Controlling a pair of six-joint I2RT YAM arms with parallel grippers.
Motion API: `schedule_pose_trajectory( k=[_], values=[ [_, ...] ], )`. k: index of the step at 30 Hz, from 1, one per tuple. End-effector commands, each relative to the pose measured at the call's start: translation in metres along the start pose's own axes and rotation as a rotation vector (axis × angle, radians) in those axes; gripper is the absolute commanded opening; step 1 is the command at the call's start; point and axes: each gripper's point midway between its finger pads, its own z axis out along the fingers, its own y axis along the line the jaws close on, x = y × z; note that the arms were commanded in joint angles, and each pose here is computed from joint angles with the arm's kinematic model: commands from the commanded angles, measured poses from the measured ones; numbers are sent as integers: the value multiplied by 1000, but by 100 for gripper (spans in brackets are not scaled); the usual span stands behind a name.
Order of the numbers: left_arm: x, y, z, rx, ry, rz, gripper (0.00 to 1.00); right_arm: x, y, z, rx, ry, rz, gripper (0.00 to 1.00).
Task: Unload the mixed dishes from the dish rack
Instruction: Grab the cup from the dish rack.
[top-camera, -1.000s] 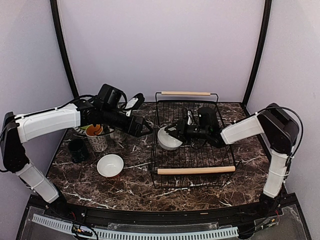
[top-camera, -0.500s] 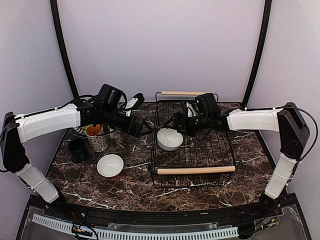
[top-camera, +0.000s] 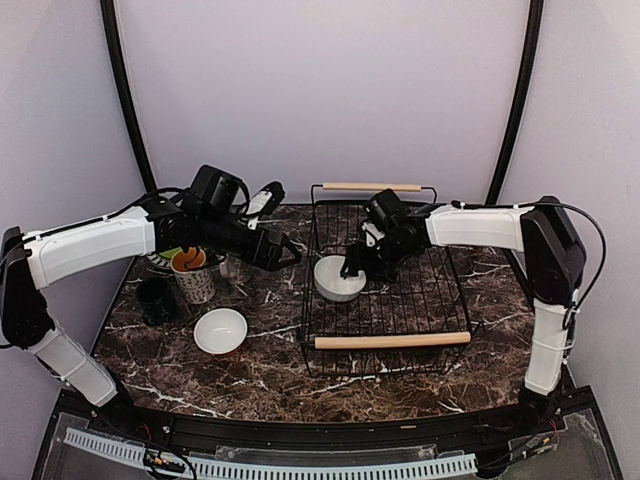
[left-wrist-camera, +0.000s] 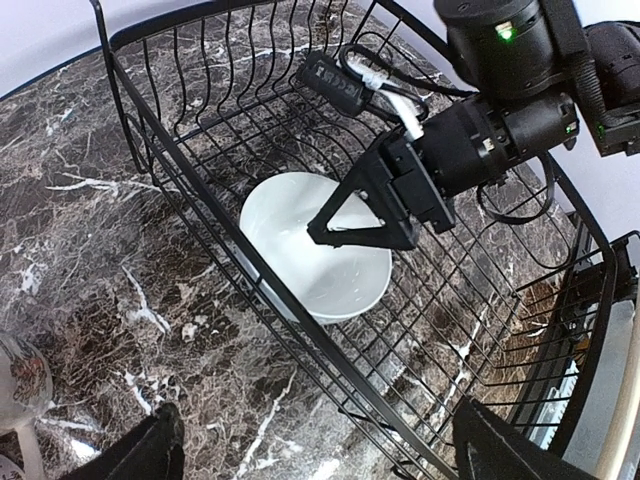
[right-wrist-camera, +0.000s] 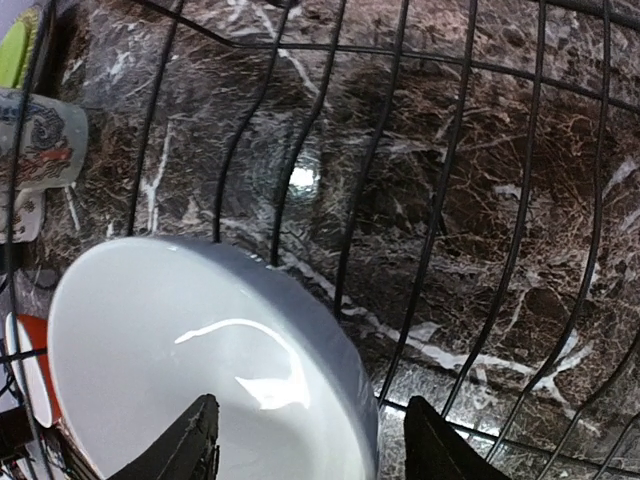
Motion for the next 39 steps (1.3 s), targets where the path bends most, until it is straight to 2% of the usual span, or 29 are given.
schedule_pose_trajectory(
  k=[1, 6, 11, 15, 21, 27, 39],
  values=[
    [-9, -6, -18, -7, -36, 32, 92, 5, -5, 14, 64, 26, -10, 58],
    [-14, -6, -25, -22, -58, 41, 92, 0, 0, 19, 59, -10, -17, 48],
    [-18, -4, -32, -45, -86, 49, 93, 1, -2, 14, 60, -38, -15, 28],
    [-21, -9, -39, -28, -116, 54, 92, 2, -3, 13, 64, -35, -14, 17],
    [-31, -21, -57, 20, -222, 79, 93, -2, -4, -6, 81, -90, -18, 6],
    [-37, -17, -72, -21, -293, 96, 95, -12, 1, -37, 82, -167, -54, 0],
    [-47, -20, -105, -49, -428, 148, 96, -39, 31, -95, 38, -321, -160, 0]
  ],
)
